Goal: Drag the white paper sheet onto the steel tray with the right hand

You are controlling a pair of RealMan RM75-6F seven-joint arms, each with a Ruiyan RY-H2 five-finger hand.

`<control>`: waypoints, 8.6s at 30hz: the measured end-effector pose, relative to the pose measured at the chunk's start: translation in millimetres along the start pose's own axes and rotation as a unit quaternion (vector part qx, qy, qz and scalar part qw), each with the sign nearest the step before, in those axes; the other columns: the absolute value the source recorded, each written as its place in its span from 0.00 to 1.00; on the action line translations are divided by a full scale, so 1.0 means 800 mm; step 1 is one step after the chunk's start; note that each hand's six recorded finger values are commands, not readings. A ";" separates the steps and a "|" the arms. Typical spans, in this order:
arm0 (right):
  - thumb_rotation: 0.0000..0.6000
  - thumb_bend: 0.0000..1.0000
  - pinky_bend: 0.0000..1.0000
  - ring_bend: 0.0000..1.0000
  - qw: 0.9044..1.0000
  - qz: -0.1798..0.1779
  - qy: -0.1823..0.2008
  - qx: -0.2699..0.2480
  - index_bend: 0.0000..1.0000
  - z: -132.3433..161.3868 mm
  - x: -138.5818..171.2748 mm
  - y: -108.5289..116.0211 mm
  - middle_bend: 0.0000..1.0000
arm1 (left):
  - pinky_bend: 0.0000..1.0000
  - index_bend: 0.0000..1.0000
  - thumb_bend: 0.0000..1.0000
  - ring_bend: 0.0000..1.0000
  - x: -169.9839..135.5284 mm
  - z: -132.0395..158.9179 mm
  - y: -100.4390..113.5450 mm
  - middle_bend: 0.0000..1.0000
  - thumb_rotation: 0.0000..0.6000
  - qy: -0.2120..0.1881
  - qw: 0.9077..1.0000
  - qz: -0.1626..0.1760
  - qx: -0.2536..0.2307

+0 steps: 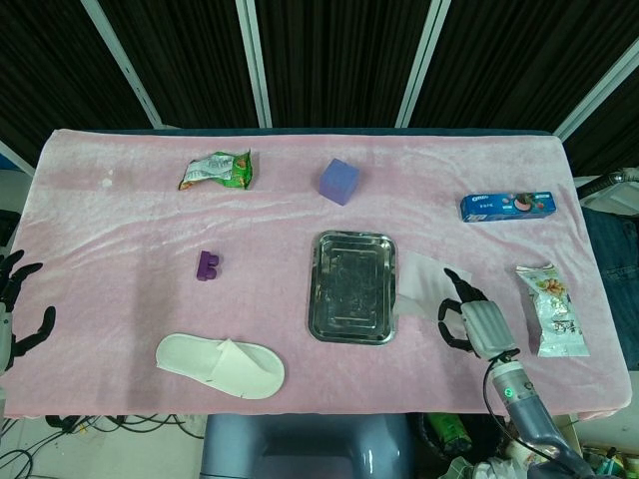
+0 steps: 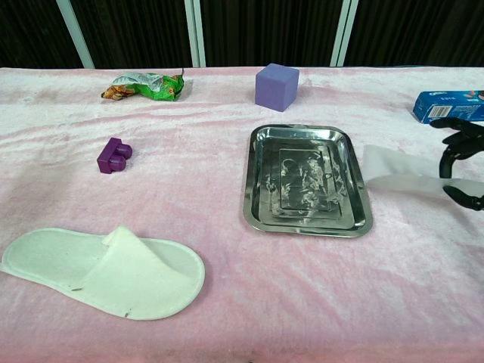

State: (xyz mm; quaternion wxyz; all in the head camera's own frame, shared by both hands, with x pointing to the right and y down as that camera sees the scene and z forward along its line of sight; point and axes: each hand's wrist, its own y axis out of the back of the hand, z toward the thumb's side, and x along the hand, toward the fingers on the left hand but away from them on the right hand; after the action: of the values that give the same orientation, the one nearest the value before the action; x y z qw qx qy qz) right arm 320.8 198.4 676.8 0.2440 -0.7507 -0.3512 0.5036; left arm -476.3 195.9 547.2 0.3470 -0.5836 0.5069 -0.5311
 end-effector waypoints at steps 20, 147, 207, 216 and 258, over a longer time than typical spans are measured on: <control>1.00 0.39 0.20 0.13 0.994 0.041 0.103 0.024 0.67 0.121 -0.032 -0.024 0.02 | 0.05 0.21 0.40 0.00 0.000 -0.001 0.002 0.07 1.00 0.001 1.000 0.001 -0.002; 1.00 0.37 0.20 0.12 0.989 0.072 -0.025 0.126 0.55 0.159 -0.081 -0.089 0.02 | 0.05 0.21 0.40 0.00 0.003 -0.004 0.003 0.07 1.00 0.007 1.000 -0.004 -0.001; 1.00 0.32 0.20 0.10 0.986 0.096 -0.016 0.138 0.32 0.155 -0.085 -0.081 0.00 | 0.05 0.22 0.40 0.01 0.003 -0.004 0.003 0.07 1.00 0.007 1.000 -0.005 0.000; 1.00 0.32 0.19 0.07 0.981 0.112 -0.011 0.157 0.23 0.158 -0.080 -0.081 0.00 | 0.05 0.22 0.40 0.01 0.003 -0.004 0.003 0.07 1.00 0.008 1.000 -0.004 0.000; 1.00 0.32 0.19 0.07 0.989 0.084 0.021 0.121 0.17 0.167 -0.089 -0.026 0.00 | 0.05 0.22 0.40 0.01 0.003 -0.004 0.003 0.07 1.00 0.008 1.000 -0.004 0.001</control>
State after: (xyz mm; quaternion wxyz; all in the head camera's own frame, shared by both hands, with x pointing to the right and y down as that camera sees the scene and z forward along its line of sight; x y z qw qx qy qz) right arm 174.0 158.2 683.3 0.2974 -0.7530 -0.2185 0.5448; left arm -480.3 193.1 546.7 0.3411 -0.5808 0.5070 -0.5378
